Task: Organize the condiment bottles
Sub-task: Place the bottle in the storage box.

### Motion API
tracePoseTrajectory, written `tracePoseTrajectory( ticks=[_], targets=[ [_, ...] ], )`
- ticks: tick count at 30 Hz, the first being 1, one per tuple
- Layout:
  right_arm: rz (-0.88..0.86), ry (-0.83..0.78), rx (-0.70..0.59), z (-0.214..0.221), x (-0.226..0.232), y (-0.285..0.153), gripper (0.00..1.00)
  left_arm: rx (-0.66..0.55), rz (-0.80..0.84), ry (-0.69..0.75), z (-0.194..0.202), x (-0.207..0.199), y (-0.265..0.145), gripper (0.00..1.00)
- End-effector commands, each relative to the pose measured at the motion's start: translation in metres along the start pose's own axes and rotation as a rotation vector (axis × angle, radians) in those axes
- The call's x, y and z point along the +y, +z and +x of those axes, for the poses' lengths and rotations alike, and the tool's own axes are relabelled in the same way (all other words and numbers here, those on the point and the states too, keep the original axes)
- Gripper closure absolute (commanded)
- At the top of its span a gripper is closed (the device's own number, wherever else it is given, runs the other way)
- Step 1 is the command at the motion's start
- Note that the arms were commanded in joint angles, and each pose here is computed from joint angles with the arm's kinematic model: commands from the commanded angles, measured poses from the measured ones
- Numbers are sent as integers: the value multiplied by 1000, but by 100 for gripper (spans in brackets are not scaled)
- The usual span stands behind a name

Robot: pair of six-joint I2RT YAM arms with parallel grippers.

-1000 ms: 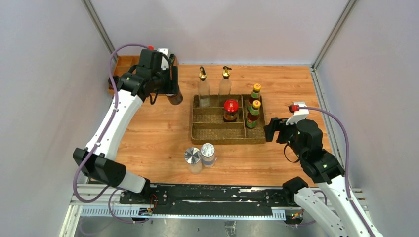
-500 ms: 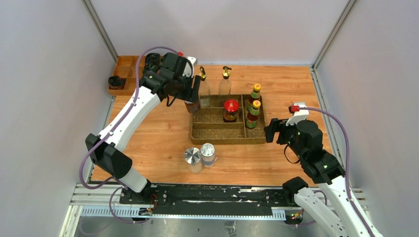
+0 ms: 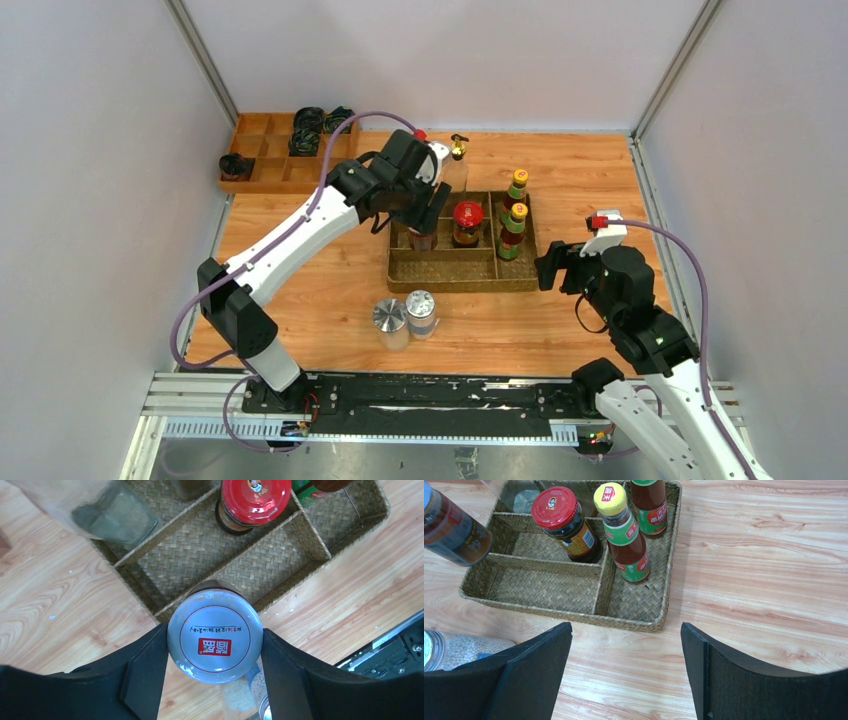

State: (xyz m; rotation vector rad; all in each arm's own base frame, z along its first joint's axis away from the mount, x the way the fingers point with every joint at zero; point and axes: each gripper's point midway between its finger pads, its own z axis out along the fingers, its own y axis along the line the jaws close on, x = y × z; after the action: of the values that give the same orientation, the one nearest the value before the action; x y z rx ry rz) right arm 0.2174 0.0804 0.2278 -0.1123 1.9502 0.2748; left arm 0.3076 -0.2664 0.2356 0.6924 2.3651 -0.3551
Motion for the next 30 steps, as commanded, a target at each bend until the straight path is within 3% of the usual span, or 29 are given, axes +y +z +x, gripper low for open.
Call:
tracePoseTrajectory(
  ticks=[1, 13, 30],
  targets=[
    [-1, 0, 12, 6, 1, -1, 14, -119, 0, 15, -25, -6, 7, 46],
    [-3, -1, 21, 10, 1, 0, 14, -180, -97, 46, -23, 12, 52, 47],
    [-7, -2, 28, 12, 2, 3, 15, -161, -151, 45, -14, 26, 86, 47]
  ],
)
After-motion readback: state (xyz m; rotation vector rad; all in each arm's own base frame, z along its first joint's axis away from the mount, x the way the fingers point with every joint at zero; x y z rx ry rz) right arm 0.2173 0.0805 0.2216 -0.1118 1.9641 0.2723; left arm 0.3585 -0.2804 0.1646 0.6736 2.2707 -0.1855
